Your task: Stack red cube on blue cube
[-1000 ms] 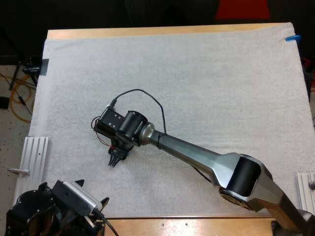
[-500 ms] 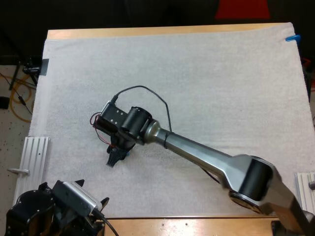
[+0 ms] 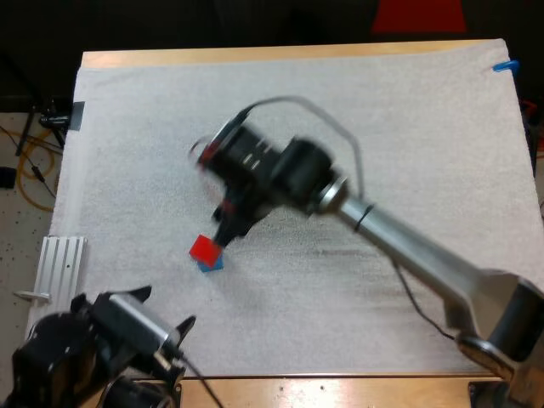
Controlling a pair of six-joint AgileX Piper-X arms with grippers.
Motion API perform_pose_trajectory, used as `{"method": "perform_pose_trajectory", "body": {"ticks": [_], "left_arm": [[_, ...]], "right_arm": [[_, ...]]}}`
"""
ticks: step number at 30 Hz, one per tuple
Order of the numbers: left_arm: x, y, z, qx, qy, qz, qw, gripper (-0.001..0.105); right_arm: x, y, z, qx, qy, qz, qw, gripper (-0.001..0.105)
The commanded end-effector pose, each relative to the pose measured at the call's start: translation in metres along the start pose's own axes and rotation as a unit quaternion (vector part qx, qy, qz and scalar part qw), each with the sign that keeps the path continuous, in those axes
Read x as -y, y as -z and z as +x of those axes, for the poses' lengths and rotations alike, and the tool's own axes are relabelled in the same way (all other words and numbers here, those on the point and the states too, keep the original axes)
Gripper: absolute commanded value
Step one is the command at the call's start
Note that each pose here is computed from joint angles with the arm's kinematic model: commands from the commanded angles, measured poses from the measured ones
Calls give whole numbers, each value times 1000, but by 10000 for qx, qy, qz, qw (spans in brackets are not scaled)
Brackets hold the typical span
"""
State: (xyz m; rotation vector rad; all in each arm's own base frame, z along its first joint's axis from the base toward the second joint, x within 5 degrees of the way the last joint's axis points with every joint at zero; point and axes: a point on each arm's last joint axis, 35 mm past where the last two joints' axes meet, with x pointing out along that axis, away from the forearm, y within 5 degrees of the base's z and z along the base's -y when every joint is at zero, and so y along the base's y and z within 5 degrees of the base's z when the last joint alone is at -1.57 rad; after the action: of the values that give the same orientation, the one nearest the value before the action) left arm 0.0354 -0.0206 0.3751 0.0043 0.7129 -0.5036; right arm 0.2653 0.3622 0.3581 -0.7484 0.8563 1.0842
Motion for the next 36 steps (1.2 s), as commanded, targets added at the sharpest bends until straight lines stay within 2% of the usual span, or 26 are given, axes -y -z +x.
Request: {"method": "perform_pose_trajectory", "body": {"ticks": [1,6,11,12,15,20,21,23,25,30,32,36], "left_arm": [[0,-12,7,152,16,-22,9999,67],[-3,-43,35,364,28,49,9993,67],[-8,-69,65,543,-220,49,9983,67],[-9,-70,67,544,-227,44,9983,67],[-17,-78,80,522,-379,-91,9979,67],[-42,-84,85,645,-706,-442,9944,67],[-44,-85,84,679,-733,-472,9939,67],[-56,-88,78,889,-995,-665,9888,67],[-63,-89,74,1006,-1143,-773,9853,67],[-68,-90,71,1104,-1234,-839,9826,67],[-68,-91,71,1154,-1237,-820,9822,67],[-68,-91,71,1157,-1237,-820,9821,67]], "right_arm": [[26,10,-11,30,128,322,9994,55],[101,43,-28,231,649,1261,9896,55],[165,90,-52,235,1166,2033,9719,55],[169,93,-54,234,1203,2064,9708,55],[196,122,-72,256,1492,2407,9587,55],[221,172,-116,423,1919,2906,9364,55],[223,175,-120,474,1922,2937,9352,55],[223,198,-148,599,2193,3120,9225,55],[222,216,-163,610,2383,3217,9143,55],[200,257,-202,755,2916,3497,8871,55],[177,273,-221,831,3173,3562,8749,55],[133,283,-243,1049,3530,3432,8641,55]]}}
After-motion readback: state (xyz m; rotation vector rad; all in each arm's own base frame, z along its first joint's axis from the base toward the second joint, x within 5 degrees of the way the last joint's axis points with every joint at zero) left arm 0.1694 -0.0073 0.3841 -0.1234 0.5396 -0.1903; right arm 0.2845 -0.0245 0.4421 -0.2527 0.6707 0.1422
